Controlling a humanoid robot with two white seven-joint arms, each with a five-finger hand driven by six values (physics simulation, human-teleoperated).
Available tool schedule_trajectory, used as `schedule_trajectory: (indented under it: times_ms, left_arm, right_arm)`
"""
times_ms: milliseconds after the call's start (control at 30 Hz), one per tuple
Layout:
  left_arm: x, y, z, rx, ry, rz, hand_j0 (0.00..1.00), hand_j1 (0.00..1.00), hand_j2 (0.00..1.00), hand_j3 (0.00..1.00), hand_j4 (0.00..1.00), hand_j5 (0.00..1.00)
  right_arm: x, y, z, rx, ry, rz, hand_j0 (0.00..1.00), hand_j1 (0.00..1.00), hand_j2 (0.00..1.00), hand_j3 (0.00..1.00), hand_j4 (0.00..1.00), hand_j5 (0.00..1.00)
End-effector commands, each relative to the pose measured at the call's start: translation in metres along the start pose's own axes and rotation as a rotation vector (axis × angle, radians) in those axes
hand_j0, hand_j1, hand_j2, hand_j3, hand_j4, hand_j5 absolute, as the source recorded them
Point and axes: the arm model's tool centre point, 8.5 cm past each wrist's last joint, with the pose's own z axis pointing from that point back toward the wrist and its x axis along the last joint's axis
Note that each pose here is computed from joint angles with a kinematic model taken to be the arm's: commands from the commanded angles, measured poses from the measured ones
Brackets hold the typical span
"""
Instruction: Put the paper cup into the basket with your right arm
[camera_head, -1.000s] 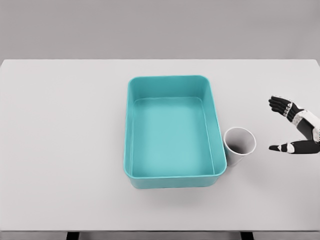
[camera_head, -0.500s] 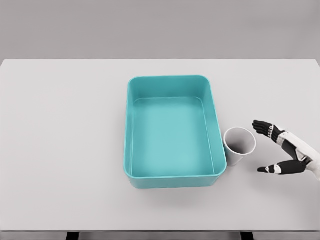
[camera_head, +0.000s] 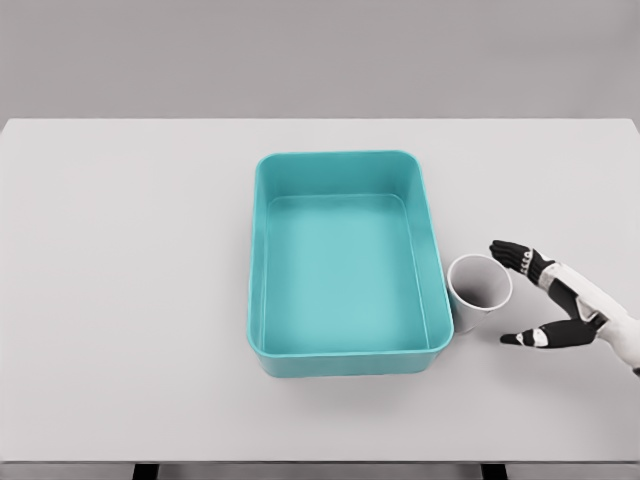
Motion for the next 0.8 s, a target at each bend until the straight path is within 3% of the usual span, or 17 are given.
schedule_trajectory:
  times_ms: [0,767]
  left_arm:
    - [0.000,0.000,0.000,0.000,0.000,0.000,1.00,1.00,1.00,1.00,1.00,1.00]
    - [0.000,0.000,0.000,0.000,0.000,0.000,1.00,1.00,1.00,1.00,1.00,1.00]
  right_arm:
    - [-0.002,0.005,-0.001,0.002,-0.001,-0.015,1.00,1.00,1.00,1.00,1.00,1.00]
    - [0.003,0.012,-0.027,0.013,-0.060,-0.030,1.00,1.00,1.00,1.00,1.00,1.00]
